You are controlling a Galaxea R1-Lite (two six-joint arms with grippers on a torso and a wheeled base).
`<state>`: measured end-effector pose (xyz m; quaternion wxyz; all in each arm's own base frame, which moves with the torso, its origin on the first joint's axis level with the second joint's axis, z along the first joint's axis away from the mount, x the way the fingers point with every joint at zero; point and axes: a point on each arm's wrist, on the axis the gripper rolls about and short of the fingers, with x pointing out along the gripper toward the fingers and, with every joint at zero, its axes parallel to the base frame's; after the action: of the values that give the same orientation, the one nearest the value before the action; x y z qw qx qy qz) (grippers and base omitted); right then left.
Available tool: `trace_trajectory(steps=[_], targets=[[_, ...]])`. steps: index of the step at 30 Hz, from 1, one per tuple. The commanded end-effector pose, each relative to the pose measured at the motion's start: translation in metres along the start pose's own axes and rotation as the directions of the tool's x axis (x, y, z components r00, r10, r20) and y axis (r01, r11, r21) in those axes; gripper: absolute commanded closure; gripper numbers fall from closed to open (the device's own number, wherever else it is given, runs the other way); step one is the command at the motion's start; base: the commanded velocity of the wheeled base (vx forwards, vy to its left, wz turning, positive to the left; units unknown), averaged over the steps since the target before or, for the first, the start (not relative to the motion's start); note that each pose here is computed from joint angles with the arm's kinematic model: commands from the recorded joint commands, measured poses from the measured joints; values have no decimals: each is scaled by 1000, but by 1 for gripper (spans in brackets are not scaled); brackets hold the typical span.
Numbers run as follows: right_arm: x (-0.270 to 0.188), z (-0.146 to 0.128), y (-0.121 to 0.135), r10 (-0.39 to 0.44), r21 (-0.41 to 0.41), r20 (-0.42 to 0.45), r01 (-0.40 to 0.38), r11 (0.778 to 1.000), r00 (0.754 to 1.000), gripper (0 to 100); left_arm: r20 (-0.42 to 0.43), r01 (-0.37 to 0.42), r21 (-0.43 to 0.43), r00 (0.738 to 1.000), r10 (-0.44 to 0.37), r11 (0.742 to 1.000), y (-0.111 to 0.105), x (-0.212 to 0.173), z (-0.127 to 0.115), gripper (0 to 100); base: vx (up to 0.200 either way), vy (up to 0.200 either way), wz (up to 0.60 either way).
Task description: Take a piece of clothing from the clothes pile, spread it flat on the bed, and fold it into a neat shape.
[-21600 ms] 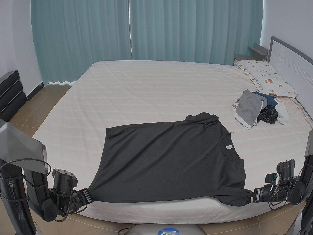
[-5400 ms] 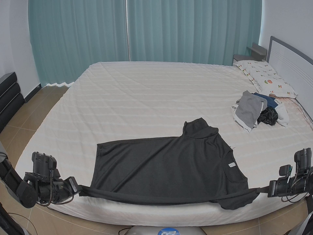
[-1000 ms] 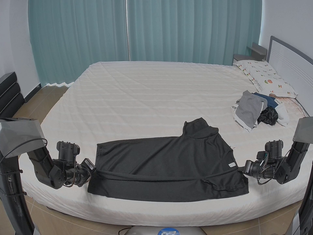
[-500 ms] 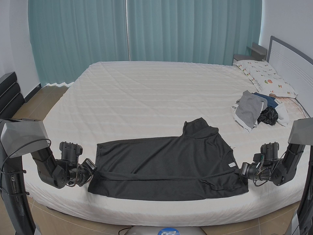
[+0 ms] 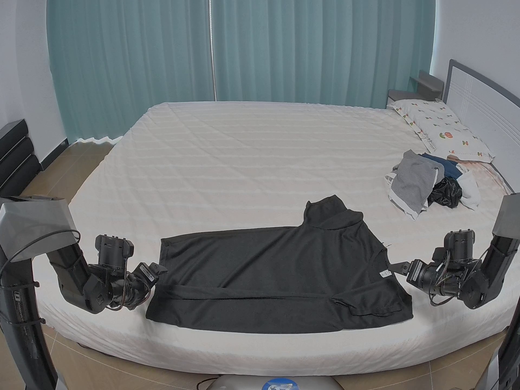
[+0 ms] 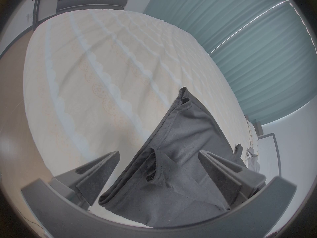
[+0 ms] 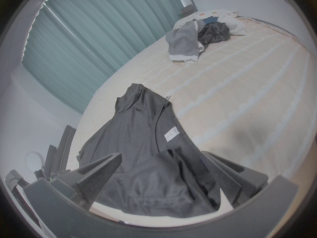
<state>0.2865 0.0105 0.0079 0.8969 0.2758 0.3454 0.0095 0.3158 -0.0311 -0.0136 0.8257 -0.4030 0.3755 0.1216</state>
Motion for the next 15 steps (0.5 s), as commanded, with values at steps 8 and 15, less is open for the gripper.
trace_trajectory(steps=[8, 15], targets=[[-93, -21, 33, 46, 134, 124, -63, 989, 991, 0, 66, 117, 26, 991, -119, 993, -26, -65, 8, 0, 0, 0, 0], [-93, -28, 31, 43, 139, 92, -56, 989, 995, 0, -29, 117, 78, 993, -115, 990, -53, -41, -9, 0, 0, 0, 0]])
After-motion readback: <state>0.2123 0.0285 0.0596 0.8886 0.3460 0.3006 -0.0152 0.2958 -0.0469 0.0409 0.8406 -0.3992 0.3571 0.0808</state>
